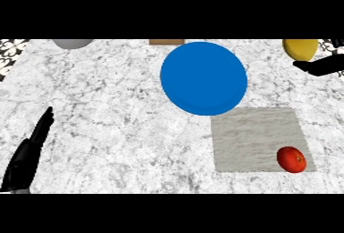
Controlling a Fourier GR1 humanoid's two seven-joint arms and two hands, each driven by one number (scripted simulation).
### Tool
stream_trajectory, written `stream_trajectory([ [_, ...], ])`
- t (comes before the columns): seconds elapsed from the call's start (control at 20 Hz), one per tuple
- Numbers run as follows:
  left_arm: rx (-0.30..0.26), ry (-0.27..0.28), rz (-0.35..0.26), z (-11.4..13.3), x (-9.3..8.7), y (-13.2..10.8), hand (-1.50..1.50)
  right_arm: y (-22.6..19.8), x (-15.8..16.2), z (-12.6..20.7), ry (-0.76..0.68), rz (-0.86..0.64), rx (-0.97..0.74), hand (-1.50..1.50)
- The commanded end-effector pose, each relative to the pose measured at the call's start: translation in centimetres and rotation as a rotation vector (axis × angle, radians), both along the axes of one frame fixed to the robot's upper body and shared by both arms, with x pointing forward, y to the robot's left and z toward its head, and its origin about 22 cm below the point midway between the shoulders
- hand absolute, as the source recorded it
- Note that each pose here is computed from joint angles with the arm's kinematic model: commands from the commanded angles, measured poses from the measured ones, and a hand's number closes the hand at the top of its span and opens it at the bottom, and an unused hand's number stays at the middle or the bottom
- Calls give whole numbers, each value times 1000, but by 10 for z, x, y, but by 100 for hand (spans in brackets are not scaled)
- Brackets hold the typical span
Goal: Pick the lemon from the placemat and place it in the plate
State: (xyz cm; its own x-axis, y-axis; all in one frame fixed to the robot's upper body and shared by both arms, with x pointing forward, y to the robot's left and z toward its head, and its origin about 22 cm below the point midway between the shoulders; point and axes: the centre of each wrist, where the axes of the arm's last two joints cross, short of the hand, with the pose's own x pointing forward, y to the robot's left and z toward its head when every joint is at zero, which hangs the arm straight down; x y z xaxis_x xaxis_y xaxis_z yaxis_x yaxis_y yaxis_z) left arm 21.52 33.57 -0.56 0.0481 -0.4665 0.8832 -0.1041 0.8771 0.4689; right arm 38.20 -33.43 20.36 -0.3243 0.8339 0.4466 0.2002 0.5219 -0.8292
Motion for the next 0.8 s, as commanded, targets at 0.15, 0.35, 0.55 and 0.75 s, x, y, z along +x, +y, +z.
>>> stream_trajectory([
  [0.15,-2,13,-9,10,13,-2,0,103,20,-2,42,57,70,150],
  [0.35,7,-1,-25,-5,11,-12,0,124,39,19,118,48,56,150],
  [0.55,4,-23,-16,4,9,-3,0,149,49,-7,220,75,6,150],
  [0.75,13,-8,-22,-13,2,-16,0,170,62,-41,281,78,14,150],
])
